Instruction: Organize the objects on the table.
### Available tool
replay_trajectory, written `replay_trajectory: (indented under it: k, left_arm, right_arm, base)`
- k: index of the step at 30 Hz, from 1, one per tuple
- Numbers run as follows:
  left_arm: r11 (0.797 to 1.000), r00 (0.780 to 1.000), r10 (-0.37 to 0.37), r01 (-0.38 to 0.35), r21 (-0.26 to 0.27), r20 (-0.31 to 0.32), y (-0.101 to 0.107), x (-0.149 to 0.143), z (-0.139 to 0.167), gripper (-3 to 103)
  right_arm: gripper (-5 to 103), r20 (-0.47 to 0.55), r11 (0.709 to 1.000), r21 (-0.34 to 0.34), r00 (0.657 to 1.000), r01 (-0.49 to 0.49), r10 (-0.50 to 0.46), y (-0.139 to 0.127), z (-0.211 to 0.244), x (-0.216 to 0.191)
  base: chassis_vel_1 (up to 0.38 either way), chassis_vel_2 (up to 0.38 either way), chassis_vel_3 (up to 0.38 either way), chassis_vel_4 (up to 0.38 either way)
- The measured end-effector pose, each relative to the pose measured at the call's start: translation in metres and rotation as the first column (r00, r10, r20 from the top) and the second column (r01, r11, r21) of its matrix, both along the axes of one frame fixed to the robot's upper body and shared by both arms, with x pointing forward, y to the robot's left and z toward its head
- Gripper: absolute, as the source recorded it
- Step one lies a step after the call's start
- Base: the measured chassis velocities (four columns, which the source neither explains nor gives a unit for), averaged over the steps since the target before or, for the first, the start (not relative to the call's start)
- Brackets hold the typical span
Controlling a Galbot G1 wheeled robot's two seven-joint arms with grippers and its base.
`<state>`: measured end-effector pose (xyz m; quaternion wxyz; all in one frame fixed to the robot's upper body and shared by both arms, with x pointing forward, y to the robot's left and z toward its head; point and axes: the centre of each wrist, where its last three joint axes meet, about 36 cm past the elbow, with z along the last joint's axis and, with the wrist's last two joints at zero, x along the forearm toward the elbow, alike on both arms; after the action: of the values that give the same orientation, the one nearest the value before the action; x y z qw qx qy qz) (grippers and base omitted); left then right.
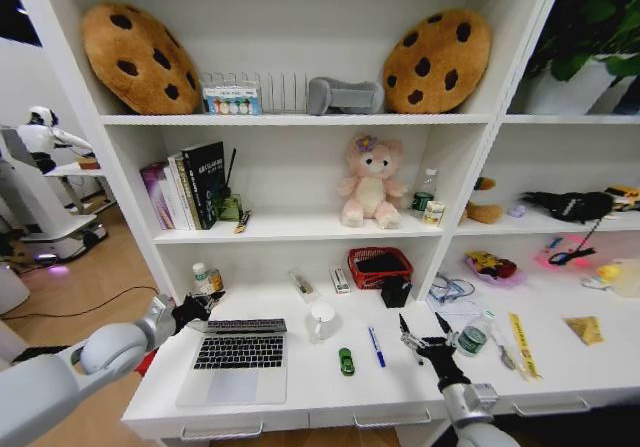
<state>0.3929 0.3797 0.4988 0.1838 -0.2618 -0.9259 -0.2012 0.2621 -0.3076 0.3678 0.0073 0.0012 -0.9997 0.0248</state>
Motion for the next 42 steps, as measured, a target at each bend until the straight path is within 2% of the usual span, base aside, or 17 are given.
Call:
replay_trajectory:
  k: [8,11,15,19,24,26,27,28,30,31,34,35,38,39,40,41,42]
  left_arm:
    - [0.999,0.999,-0.019,0.018,-0.041,-0.034,-0.031,-0.033,-0.032,0]
    - [0.998,0.993,-0.029,0.022,-0.054,-0.117,-0.044,-0.076,-0.071,0]
    - [0.998,0.99,-0.029,0.021,-0.063,-0.137,-0.05,-0.101,-0.094,0]
    - [0.997,0.991,-0.017,0.008,-0.071,-0.134,-0.053,-0.111,-0.11,0]
    - [0.986,0.994,0.071,-0.083,-0.142,-0.087,-0.061,-0.11,-0.118,0]
    - [0.958,0.985,0.17,-0.175,-0.226,-0.044,-0.063,-0.101,-0.106,4]
    - [0.958,0.985,0.17,-0.175,-0.226,-0.044,-0.063,-0.101,-0.106,4]
    - [0.935,0.975,0.22,-0.222,-0.276,-0.037,-0.064,-0.098,-0.098,4]
    - [0.893,0.955,0.297,-0.286,-0.348,-0.022,-0.061,-0.099,-0.086,20]
    - [0.893,0.955,0.297,-0.286,-0.348,-0.022,-0.061,-0.099,-0.086,20]
    - [0.828,0.915,0.403,-0.367,-0.424,-0.005,-0.051,-0.104,-0.083,32]
    - [0.828,0.915,0.403,-0.367,-0.424,-0.005,-0.051,-0.104,-0.083,32]
    - [0.73,0.837,0.547,-0.473,-0.493,0.006,-0.029,-0.114,-0.083,47]
    - [0.73,0.837,0.547,-0.473,-0.493,0.006,-0.029,-0.114,-0.083,47]
    - [0.696,0.804,0.594,-0.505,-0.51,0.015,-0.016,-0.122,-0.083,53]
    - [0.68,0.784,0.62,-0.523,-0.514,0.023,-0.008,-0.129,-0.083,58]
    - [0.68,0.784,0.62,-0.523,-0.514,0.023,-0.008,-0.129,-0.083,58]
  right_arm:
    - [100,0.004,1.0,-0.009,1.0,0.004,-0.004,-0.002,0.006,-0.005]
    - [100,0.005,1.0,-0.013,1.0,0.01,-0.01,-0.005,0.01,-0.009]
    - [100,0.005,1.0,-0.014,1.0,0.013,-0.013,-0.004,0.011,-0.012]
    - [100,0.004,1.0,-0.016,1.0,0.016,-0.016,-0.002,0.012,-0.015]
    - [100,0.006,1.0,-0.021,1.0,0.016,-0.016,-0.001,0.015,-0.018]
    - [100,0.002,1.0,-0.023,1.0,0.016,-0.016,-0.001,0.016,-0.02]
    - [100,0.002,1.0,-0.023,1.0,0.016,-0.016,-0.001,0.016,-0.02]
    - [100,-0.001,1.0,-0.025,1.0,0.017,-0.017,-0.001,0.015,-0.021]
    - [100,-0.005,1.0,-0.023,1.0,0.018,-0.018,-0.001,0.014,-0.022]
    - [100,-0.005,1.0,-0.023,1.0,0.018,-0.018,-0.001,0.014,-0.022]
    - [100,-0.008,0.999,-0.006,0.999,0.031,-0.031,0.002,0.012,-0.024]
    - [100,-0.008,0.999,-0.006,0.999,0.031,-0.031,0.002,0.012,-0.024]
    - [100,-0.014,0.999,0.005,0.999,0.038,-0.037,0.005,0.011,-0.027]
    - [100,-0.014,0.999,0.005,0.999,0.038,-0.037,0.005,0.011,-0.027]
    - [100,-0.014,0.999,0.003,0.999,0.032,-0.032,0.007,0.013,-0.029]
    - [100,-0.013,1.0,0.001,0.999,0.029,-0.029,0.008,0.014,-0.031]
    - [100,-0.013,1.0,0.001,0.999,0.029,-0.029,0.008,0.014,-0.031]
  base:
    - [0.0,0.0,0.0,0.0]
    - [0.0,0.0,0.0,0.0]
    - [0.0,0.0,0.0,0.0]
    - [0.0,0.0,0.0,0.0]
    - [0.0,0.0,0.0,0.0]
    - [0.0,0.0,0.0,0.0]
    - [0.0,0.0,0.0,0.0]
    - [0.0,0.0,0.0,0.0]
    - [0.0,0.0,0.0,0.0]
    - [0.0,0.0,0.0,0.0]
    - [0.0,0.0,0.0,0.0]
    - [0.0,0.0,0.0,0.0]
    - [0.0,0.0,0.0,0.0]
    - [0.0,0.0,0.0,0.0]
    - [0.0,0.0,0.0,0.0]
    - [0.0,0.0,0.0,0.0]
    - [0.0,0.0,0.0,0.0]
